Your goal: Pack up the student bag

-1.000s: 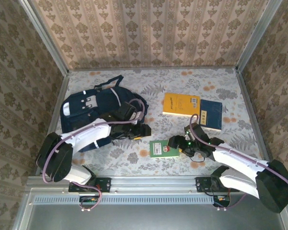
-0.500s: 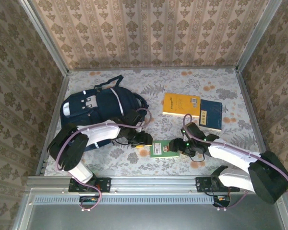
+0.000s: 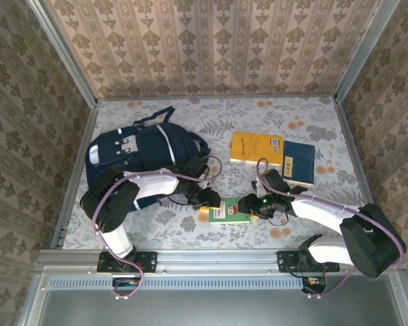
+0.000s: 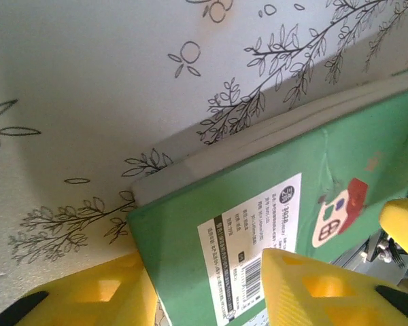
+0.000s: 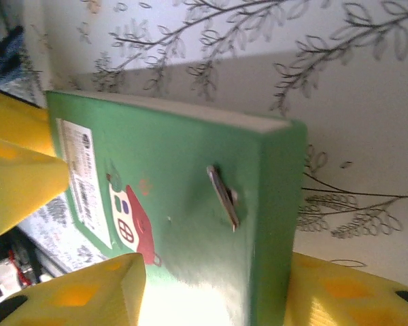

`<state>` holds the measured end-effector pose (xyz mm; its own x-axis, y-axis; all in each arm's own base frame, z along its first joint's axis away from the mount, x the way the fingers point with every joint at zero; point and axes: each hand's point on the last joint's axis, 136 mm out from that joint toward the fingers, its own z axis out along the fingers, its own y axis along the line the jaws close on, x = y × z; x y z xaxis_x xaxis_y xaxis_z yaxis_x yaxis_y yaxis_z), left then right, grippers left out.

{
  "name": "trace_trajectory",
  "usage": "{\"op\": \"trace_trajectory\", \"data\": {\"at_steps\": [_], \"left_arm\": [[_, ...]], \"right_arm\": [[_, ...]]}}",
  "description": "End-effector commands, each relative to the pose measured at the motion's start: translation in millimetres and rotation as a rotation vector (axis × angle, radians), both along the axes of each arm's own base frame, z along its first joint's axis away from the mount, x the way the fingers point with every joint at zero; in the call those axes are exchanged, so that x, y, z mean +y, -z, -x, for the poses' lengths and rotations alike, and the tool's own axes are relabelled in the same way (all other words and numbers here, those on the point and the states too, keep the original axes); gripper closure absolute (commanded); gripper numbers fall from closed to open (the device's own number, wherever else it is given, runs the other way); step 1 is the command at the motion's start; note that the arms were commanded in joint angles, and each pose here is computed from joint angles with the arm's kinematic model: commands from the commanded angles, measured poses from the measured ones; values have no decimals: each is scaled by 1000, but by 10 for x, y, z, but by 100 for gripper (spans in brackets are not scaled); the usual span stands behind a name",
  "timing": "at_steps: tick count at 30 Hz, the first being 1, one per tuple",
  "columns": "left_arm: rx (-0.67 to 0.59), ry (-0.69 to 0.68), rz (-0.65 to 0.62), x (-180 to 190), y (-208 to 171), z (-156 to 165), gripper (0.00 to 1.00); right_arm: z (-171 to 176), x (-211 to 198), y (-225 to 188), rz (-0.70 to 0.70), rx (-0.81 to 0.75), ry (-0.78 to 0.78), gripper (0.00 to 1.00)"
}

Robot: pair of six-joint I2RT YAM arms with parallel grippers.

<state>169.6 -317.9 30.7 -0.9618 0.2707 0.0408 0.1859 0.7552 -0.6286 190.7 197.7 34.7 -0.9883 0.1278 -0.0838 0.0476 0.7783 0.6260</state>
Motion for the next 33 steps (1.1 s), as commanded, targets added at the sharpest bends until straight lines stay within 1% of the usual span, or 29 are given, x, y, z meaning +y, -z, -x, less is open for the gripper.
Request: {"op": "trace_trajectory", "data": {"at_steps": [1,5,10,15,18,22,24,27,29,31,33], "left_arm": [[-14,58,54,-153,-91,2,60],[-13,64,53,-159,-69,7,63],[-14,65,57,-168,-60,1,65],[-16,64,58,-171,-55,-2,66],[-19,64,63,-177,-66,1,66],[-23,59,70,-179,-84,-5,67],[-28,59,75,-187,-94,-9,67],[-29,52,77,-166,-122,-18,66],[-42,33,74,-118,-177,-64,63],[-62,4,86,-54,-276,-141,59],[-89,-21,92,22,-388,-217,56]], "right_arm": [[-43,162,-186,-117,-36,-42,48],[-59,234,-285,-183,-46,-54,50],[-77,308,-301,-242,-31,-56,53],[-110,369,-174,-270,13,-30,55],[-121,399,-39,-264,45,-15,59],[-165,438,16,-268,46,7,65],[-184,450,19,-270,38,16,69],[-213,412,11,-247,20,31,83],[-230,344,-40,-219,-5,38,93],[-246,285,-164,-219,-41,42,97],[-259,220,-308,-232,-80,44,98]]}}
